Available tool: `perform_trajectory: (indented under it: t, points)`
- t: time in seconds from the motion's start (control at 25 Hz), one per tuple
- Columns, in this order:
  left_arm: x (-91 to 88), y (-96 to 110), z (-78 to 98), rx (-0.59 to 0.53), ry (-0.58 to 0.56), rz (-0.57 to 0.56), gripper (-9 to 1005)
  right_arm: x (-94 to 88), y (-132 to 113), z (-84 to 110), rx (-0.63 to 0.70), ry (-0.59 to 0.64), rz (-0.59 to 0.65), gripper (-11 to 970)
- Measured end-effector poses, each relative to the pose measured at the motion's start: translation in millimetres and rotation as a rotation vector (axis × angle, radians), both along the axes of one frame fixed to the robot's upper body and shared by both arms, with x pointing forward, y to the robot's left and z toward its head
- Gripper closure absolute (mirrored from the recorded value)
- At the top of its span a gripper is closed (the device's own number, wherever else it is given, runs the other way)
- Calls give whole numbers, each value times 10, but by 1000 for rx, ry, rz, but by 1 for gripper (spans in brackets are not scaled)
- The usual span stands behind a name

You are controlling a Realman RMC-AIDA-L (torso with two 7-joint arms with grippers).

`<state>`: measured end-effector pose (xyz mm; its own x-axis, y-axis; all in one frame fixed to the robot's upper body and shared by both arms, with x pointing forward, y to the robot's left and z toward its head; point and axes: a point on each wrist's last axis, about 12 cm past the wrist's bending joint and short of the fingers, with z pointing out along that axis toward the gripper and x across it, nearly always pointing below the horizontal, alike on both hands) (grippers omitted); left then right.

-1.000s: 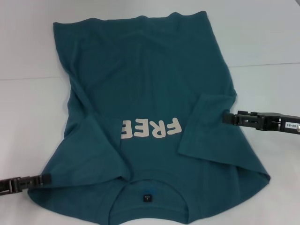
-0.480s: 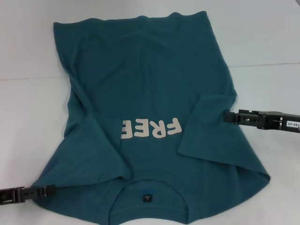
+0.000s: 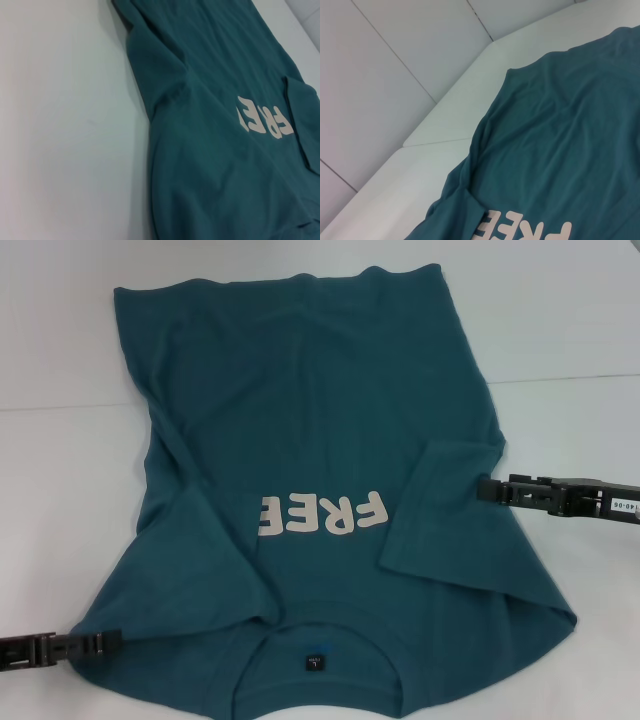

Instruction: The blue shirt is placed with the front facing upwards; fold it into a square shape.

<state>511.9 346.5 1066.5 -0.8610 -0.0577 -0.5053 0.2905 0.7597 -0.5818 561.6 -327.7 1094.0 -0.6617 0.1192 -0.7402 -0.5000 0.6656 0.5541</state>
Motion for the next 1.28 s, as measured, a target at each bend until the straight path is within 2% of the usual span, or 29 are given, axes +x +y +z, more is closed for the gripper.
perform_trajectory:
  t: [0.36, 1.0, 1.28]
  points:
    - [22, -3, 15, 5, -3, -5, 88, 13, 13, 6, 1, -1, 3, 14]
    - [46, 46, 23, 44, -5, 9, 187, 15, 16, 22, 12, -5, 5, 15]
    - [48, 39, 12, 50, 1, 8, 491, 16, 21, 22, 14, -4, 6, 15]
